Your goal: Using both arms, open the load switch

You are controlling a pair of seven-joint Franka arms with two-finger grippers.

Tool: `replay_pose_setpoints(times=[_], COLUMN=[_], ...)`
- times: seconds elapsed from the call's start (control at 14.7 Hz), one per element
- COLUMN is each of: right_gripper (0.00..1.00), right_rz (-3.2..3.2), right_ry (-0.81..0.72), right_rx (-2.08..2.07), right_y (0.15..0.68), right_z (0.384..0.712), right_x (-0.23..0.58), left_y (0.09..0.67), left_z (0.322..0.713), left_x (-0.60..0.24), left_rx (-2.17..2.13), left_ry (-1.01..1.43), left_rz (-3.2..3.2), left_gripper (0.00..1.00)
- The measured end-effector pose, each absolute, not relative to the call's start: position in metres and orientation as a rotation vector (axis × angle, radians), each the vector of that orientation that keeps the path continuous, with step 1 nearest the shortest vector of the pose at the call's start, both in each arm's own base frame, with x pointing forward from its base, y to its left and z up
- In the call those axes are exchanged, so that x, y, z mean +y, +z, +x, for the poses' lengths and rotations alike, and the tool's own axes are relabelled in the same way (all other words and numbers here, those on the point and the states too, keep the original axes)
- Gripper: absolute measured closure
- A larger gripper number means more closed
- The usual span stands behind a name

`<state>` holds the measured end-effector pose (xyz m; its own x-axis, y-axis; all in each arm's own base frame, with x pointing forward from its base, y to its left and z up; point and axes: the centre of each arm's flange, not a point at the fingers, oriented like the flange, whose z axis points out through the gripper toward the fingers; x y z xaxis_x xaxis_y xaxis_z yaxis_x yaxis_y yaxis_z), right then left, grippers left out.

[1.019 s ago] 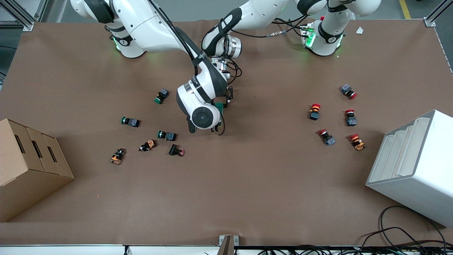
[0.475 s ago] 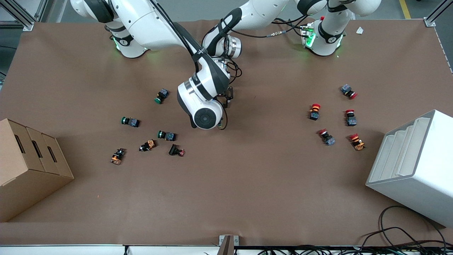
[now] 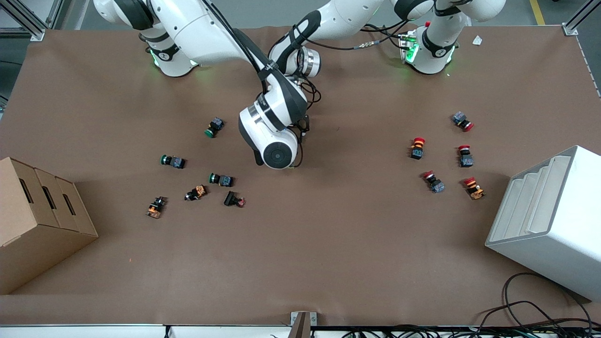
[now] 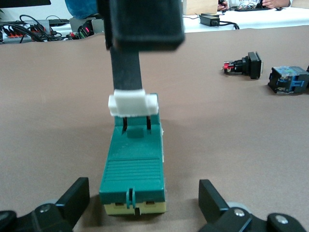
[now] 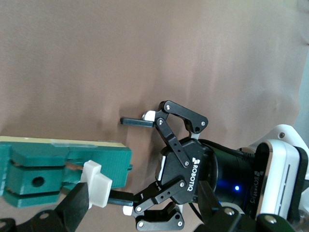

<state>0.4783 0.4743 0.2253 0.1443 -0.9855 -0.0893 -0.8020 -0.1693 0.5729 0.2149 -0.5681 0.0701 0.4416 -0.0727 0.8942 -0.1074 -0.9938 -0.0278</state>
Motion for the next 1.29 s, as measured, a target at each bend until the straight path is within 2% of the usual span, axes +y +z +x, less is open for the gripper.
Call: replay_pose_setpoints(times=[0.48, 0.81, 1.09, 1.29], right_gripper=[0.0, 0.0, 0.0, 0.0], right_rz=[2.054, 2.139, 2.262, 2.464], right_ry=[-0.605, -0.627, -0.718, -0.745], right_rx=[-1.718, -1.638, -1.457, -1.274], right_y=[0.2, 0.203, 0.239, 0.285], right_z=[0.462, 0.467, 0.496, 0.546], right_x=[0.479, 0.474, 0.448, 0.398], left_y=[0.07, 0.07, 0.069, 0.07], left_z=[0.215, 0.216, 0.217, 0.221], left_x=[-0.568, -0.568, -0.567, -0.567], left_rx=[-0.169, -0.168, -0.165, -0.135], left_ry=[1.637, 1.637, 1.637, 1.633], left_rz=[2.637, 2.637, 2.639, 2.655], left_gripper=[0.0, 0.0, 0.0, 0.0])
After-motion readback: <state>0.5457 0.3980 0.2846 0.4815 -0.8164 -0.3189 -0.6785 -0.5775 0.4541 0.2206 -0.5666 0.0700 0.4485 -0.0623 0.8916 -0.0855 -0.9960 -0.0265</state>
